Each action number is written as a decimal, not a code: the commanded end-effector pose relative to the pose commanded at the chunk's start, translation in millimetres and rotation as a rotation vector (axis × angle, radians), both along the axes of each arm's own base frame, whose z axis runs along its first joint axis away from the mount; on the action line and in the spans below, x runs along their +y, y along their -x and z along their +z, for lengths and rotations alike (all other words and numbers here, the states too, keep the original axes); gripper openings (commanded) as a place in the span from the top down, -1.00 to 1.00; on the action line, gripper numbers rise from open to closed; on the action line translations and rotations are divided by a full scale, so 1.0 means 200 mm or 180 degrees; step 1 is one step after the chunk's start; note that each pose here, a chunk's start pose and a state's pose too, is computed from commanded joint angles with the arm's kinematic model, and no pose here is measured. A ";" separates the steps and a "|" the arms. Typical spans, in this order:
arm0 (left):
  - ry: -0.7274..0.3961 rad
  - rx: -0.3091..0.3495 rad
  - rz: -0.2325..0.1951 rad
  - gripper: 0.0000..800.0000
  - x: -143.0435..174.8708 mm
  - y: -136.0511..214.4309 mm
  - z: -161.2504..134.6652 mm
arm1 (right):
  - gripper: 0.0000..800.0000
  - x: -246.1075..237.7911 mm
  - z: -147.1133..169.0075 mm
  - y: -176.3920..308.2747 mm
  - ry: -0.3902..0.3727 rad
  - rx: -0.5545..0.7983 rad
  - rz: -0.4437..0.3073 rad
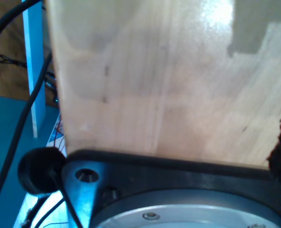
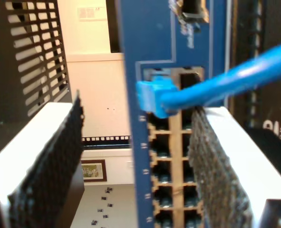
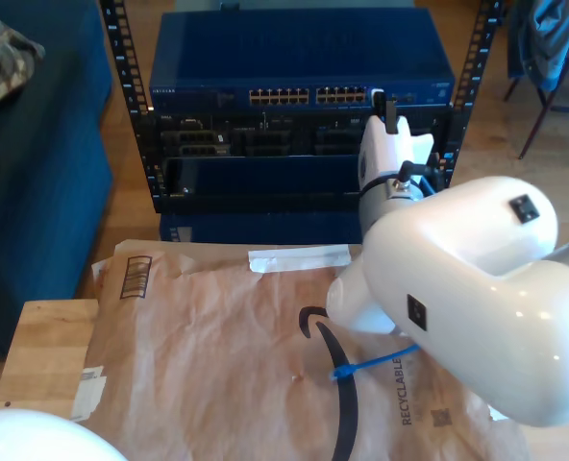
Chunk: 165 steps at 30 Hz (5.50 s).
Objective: Grab the cable and plug it in
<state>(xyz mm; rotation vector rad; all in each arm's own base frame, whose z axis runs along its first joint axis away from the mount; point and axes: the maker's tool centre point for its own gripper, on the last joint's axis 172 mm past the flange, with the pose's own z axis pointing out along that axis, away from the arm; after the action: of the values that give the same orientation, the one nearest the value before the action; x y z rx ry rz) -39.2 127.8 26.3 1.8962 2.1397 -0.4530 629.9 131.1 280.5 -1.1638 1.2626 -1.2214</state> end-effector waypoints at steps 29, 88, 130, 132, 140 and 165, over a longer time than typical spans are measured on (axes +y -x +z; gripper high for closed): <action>0.0000 0.0000 0.0000 -1.00 0.00 0.00 0.00 | -0.98 -1.21 0.02 0.56 0.0655 0.2001 -0.0207; 0.0005 0.0000 0.0000 -1.00 0.00 0.00 0.00 | -0.99 -1.48 -0.93 3.03 -0.1036 0.5156 0.1114; 0.0005 0.0000 0.0000 -1.00 0.00 0.00 0.00 | -0.99 -1.57 -1.15 3.14 -0.0519 0.5131 0.0179; 0.0005 0.0000 0.0000 -1.00 0.00 0.00 0.00 | -0.99 -1.54 -1.19 3.14 -0.0514 0.5144 0.0285; 0.0000 0.0000 0.0000 -1.00 0.00 0.00 0.00 | -1.00 -1.49 -1.27 3.14 -0.0480 0.5127 0.0480; 0.0000 0.0000 0.0000 -1.00 0.00 0.00 0.00 | -1.00 -1.49 -1.27 3.14 -0.0480 0.5127 0.0480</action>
<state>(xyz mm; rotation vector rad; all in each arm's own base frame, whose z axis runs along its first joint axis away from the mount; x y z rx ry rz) -39.2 127.8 26.3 1.8962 2.1397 -0.4530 2.4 -167.7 26.3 -2.1390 2.2040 0.2076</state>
